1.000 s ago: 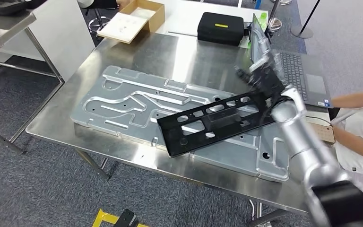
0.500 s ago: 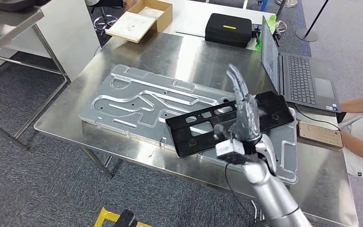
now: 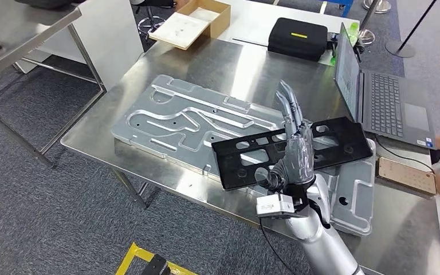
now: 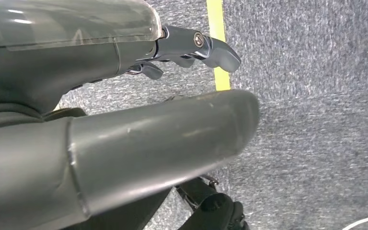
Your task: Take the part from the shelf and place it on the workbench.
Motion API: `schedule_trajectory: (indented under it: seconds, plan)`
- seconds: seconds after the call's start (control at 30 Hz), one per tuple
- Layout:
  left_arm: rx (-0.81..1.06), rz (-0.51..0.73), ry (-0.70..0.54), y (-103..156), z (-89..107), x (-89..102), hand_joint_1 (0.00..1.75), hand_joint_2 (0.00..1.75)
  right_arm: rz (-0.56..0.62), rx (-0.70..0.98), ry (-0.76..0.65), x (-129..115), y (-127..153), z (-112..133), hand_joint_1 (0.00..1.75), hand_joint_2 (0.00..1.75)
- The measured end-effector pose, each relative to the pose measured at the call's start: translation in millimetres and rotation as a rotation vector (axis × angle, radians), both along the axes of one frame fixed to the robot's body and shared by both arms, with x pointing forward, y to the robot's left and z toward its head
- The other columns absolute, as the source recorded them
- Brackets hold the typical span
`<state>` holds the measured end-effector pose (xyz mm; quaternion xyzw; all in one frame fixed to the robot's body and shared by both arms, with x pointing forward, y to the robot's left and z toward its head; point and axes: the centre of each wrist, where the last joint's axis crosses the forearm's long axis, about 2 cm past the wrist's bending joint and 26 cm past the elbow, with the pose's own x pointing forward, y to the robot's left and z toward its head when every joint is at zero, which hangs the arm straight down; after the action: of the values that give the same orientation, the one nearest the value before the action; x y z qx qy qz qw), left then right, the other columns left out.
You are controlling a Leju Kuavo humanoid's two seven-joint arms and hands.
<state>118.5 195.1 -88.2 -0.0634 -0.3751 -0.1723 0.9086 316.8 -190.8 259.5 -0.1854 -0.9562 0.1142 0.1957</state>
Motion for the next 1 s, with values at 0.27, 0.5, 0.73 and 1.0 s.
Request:
schedule_trajectory:
  seconds: [0.27,0.5,0.73,1.0]
  plan:
    - [-0.003,-0.007,-0.004,-1,1.1,3.5,0.0,0.0,-0.012,-0.006,-0.042,3,0,15,0.0,0.0]
    - [-0.007,-0.013,-0.002,-3,1.9,5.3,0.0,0.0,-0.011,-0.043,-0.056,6,1,26,0.0,0.0]
    - [-0.008,-0.017,-0.001,-4,2.9,7.7,0.0,0.0,0.009,-0.065,-0.071,7,8,34,0.0,0.0]
    - [-0.007,-0.016,0.001,-4,2.9,7.9,0.0,0.0,0.021,-0.072,-0.07,6,12,34,0.0,0.0]
